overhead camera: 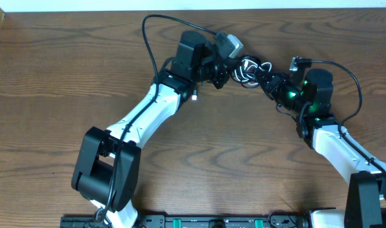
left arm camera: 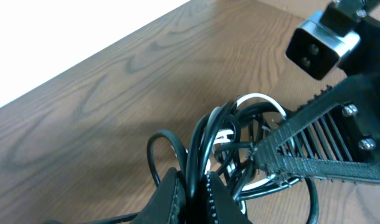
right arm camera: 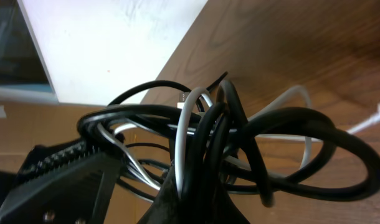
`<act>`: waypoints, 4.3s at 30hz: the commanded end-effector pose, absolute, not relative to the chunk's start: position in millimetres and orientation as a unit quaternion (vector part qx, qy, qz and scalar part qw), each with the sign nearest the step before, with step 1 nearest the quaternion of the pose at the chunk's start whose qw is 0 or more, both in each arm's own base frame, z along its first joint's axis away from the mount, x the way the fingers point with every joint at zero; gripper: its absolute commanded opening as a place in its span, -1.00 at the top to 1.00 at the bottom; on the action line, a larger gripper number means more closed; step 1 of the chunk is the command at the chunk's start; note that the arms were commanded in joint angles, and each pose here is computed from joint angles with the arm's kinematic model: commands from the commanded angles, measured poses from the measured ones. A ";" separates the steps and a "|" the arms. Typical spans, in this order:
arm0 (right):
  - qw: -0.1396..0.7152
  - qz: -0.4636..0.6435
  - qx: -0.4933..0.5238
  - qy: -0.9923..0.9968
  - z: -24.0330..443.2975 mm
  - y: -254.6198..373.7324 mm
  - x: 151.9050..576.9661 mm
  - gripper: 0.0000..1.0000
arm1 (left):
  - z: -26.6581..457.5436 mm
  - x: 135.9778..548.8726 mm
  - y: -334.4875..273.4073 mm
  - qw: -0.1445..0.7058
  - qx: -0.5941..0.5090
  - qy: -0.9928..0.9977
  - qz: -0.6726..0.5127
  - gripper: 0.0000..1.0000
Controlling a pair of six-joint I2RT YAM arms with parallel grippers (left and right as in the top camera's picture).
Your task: Untangle cables
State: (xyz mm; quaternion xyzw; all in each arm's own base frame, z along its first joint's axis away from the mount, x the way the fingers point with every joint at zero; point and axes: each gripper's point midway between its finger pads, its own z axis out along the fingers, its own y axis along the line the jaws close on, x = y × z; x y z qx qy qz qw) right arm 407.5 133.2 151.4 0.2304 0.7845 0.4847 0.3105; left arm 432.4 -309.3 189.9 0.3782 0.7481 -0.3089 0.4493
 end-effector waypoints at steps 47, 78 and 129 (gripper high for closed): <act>0.340 0.527 0.193 0.755 178.6 126.5 411.6 0.41 | 210.8 448.2 -283.1 0.485 0.404 0.719 -0.291 0.85; 0.319 0.508 0.214 0.771 161.3 124.2 408.3 -0.38 | 219.0 450.6 -298.7 0.511 0.405 0.710 -0.266 0.85; 0.313 0.586 0.106 0.740 201.4 146.9 391.0 0.98 | 199.6 482.3 -261.6 0.517 0.329 0.778 -0.135 0.85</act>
